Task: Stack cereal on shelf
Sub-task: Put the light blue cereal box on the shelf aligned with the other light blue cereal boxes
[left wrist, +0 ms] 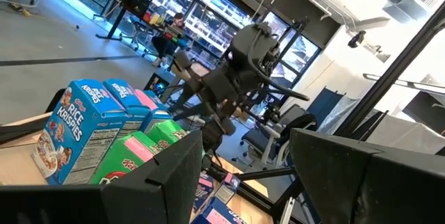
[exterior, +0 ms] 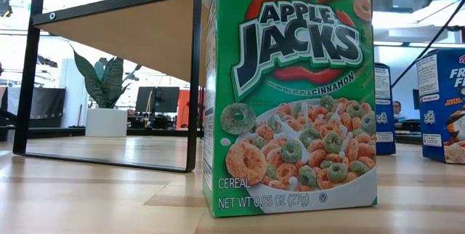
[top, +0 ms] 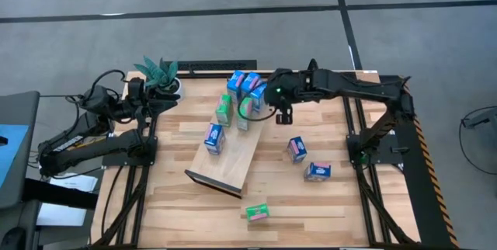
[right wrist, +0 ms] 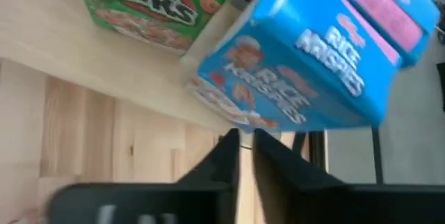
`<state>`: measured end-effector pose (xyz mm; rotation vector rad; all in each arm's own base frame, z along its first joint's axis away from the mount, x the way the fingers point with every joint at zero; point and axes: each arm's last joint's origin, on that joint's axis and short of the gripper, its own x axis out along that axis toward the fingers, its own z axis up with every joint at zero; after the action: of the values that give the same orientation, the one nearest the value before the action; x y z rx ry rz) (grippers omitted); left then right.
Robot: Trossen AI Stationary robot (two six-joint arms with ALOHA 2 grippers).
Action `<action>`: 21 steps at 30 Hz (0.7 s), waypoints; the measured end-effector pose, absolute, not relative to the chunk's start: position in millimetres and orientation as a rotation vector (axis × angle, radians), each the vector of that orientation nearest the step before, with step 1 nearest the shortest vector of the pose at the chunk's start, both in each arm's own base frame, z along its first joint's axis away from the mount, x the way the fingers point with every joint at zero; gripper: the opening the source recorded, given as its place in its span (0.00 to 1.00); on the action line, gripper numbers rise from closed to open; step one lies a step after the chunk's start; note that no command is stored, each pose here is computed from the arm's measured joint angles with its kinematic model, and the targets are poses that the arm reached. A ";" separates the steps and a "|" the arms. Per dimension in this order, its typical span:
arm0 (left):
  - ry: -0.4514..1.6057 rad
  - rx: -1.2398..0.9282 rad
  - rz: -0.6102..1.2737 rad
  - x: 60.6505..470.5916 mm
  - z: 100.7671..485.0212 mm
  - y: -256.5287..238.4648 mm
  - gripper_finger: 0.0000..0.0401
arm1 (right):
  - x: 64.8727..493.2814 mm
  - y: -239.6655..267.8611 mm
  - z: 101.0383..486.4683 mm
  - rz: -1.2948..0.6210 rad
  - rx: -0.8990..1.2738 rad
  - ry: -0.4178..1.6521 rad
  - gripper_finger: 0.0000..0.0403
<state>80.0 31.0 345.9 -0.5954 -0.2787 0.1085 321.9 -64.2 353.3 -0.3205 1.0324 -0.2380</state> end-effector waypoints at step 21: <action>-0.267 -0.605 0.134 80.3 343.9 31.8 0.51 | 315.1 -92.5 352.9 -0.339 -0.296 0.977 0.10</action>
<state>80.3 31.8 343.9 -0.6047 -0.2669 0.1344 315.1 -92.5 352.9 -0.2958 0.9769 -0.3388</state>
